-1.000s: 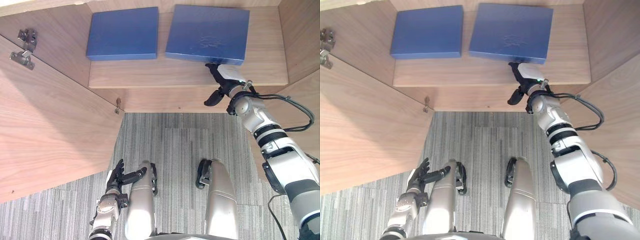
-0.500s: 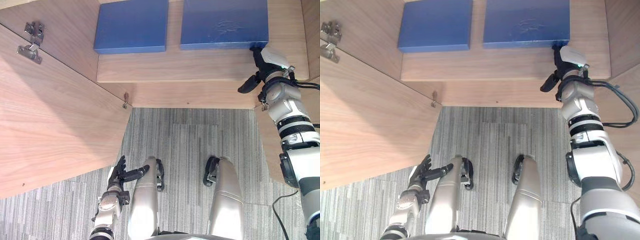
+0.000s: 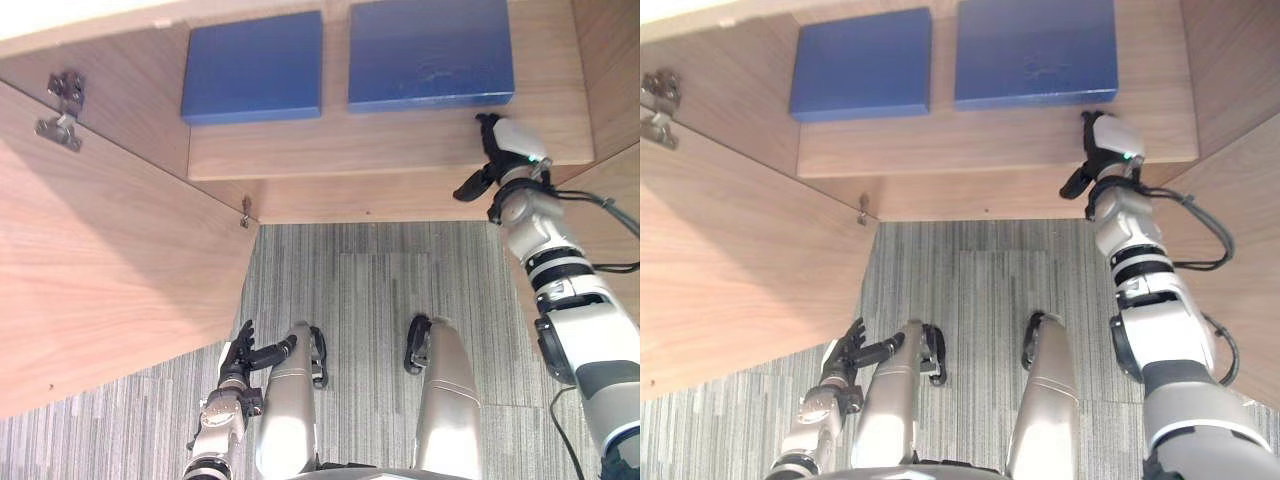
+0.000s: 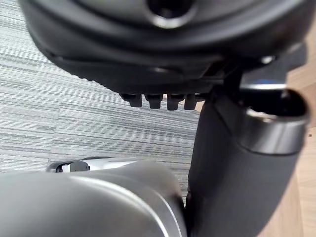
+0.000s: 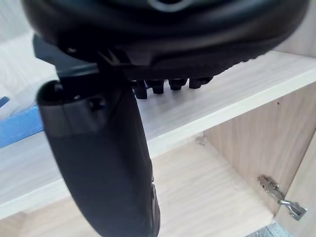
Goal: Walk over to the cabinet, pick up the folder, carry it to the office cabinet, place the folder inside the office cabinet, then close the office cabinet door
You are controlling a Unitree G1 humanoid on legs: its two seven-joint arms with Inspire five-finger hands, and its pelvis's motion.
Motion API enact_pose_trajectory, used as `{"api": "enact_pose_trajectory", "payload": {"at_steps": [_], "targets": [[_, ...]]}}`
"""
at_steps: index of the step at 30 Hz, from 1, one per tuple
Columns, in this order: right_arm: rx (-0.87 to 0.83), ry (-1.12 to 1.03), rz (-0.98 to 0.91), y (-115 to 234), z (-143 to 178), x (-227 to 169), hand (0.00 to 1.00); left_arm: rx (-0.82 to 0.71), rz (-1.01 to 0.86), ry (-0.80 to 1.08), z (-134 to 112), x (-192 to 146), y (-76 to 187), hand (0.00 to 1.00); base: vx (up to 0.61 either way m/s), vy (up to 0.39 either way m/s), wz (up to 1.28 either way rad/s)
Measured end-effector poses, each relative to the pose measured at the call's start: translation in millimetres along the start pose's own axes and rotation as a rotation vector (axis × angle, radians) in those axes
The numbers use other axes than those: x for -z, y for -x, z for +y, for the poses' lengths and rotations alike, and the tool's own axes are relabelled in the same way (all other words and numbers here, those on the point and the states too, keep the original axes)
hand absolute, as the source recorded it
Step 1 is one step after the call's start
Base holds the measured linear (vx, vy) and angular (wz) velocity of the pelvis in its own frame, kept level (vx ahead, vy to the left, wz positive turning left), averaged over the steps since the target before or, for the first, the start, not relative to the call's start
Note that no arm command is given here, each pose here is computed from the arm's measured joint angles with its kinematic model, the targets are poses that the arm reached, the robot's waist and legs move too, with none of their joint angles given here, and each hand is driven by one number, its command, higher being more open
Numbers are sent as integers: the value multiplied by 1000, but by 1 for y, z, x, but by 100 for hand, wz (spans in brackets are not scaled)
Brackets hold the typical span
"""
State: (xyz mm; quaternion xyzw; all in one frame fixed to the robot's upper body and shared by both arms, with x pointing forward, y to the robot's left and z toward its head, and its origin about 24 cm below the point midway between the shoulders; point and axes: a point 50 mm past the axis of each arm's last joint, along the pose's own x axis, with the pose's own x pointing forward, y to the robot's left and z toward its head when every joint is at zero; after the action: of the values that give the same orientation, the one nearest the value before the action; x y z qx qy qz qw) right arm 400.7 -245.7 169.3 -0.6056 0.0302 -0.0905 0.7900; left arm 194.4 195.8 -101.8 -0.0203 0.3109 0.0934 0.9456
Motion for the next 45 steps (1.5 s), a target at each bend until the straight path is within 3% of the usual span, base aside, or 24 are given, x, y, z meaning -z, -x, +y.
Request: {"api": "enact_pose_trajectory", "payload": {"at_steps": [10,14,17,21,25,29,31,35,41,45], "targets": [[-286,36,-16,28,96,-12,100,-30,103,-45,11,27,9,100,88,39,-28],[-458,-14,-4,56,147,-15,100,-47,158,-50,13,39,12,100,53,71,-51],[-596,-263,120,98,197,-5,100,-63,215,-39,8,52,15,100,39,124,-60],[-664,-556,326,143,235,13,100,-52,262,-64,1,63,19,100,-14,110,-72],[-659,-909,643,217,274,36,100,-98,319,-70,8,75,23,100,-59,66,-96],[-607,-1048,936,291,290,69,100,-118,376,-95,11,86,28,100,-67,10,-91],[-538,-1119,1051,314,289,83,100,-126,397,-93,11,90,30,100,-66,-22,-103],[-434,-1120,1092,332,278,100,100,-129,412,-83,5,92,31,100,-56,0,-96],[-312,-1139,1095,329,267,100,100,-96,410,-58,-10,91,30,100,-17,-5,-57],[-216,-1147,1003,306,248,102,100,-119,408,-61,-2,94,35,100,135,-174,-31]]}}
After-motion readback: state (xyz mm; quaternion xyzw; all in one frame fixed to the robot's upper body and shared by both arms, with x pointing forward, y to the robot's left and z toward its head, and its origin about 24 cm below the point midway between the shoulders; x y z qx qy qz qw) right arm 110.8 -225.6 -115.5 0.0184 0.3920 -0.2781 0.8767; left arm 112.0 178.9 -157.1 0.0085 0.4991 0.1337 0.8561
